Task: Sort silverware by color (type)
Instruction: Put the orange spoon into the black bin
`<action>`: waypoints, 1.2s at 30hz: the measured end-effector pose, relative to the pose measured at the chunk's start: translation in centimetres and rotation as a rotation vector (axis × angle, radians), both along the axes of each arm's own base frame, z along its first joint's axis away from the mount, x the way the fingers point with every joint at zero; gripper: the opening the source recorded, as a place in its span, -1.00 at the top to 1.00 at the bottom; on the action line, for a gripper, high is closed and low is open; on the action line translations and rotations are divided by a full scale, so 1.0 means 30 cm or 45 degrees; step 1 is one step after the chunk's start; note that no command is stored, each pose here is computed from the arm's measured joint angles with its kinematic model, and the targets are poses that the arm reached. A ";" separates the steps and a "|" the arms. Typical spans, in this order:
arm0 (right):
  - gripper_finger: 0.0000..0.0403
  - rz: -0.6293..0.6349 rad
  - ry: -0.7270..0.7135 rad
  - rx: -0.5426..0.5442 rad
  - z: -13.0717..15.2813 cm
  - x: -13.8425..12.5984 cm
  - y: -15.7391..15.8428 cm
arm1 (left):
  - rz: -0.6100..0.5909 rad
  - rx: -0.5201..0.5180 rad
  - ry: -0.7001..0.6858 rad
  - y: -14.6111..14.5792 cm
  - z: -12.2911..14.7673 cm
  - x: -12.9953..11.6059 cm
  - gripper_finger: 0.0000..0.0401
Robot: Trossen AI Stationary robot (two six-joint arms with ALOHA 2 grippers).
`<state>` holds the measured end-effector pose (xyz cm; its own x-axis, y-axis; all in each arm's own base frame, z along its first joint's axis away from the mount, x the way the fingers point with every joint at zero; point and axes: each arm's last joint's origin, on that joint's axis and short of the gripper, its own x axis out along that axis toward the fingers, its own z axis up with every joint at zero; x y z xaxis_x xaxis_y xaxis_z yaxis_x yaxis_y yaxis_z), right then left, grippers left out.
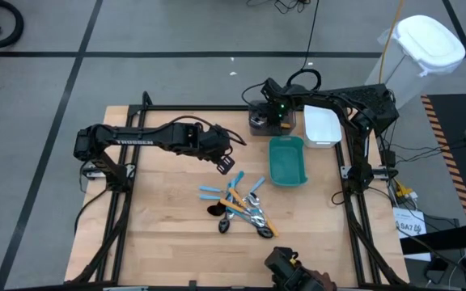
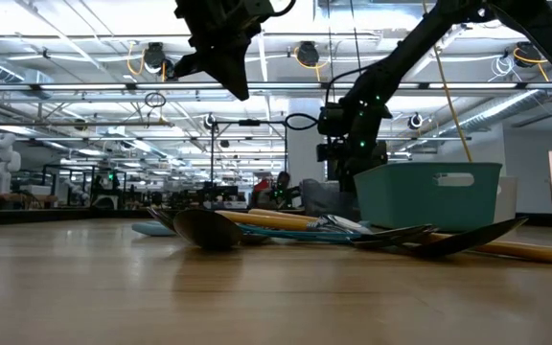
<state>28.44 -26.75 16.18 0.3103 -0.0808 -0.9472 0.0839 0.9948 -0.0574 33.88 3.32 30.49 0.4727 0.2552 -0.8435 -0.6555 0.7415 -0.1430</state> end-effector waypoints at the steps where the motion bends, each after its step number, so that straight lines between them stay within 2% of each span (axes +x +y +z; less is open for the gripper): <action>1: 0.30 0.001 0.001 0.000 -0.003 -0.001 0.001 | 0.005 -0.003 -0.002 0.000 0.000 0.000 0.99; 7: 0.39 -0.002 0.012 0.013 -0.032 -0.012 0.012 | 0.011 -0.007 -0.005 -0.001 0.000 0.000 0.99; 16: 0.76 -0.003 0.026 0.026 -0.051 -0.021 0.020 | 0.011 -0.007 -0.004 -0.001 0.000 0.001 0.99; 24: 0.72 -0.079 0.016 0.047 -0.044 -0.022 0.021 | 0.055 -0.032 -0.018 -0.001 0.000 0.001 0.99; 36: 0.74 -0.211 -0.027 0.012 0.032 -0.033 0.029 | 0.083 -0.052 -0.029 -0.009 0.000 0.002 0.99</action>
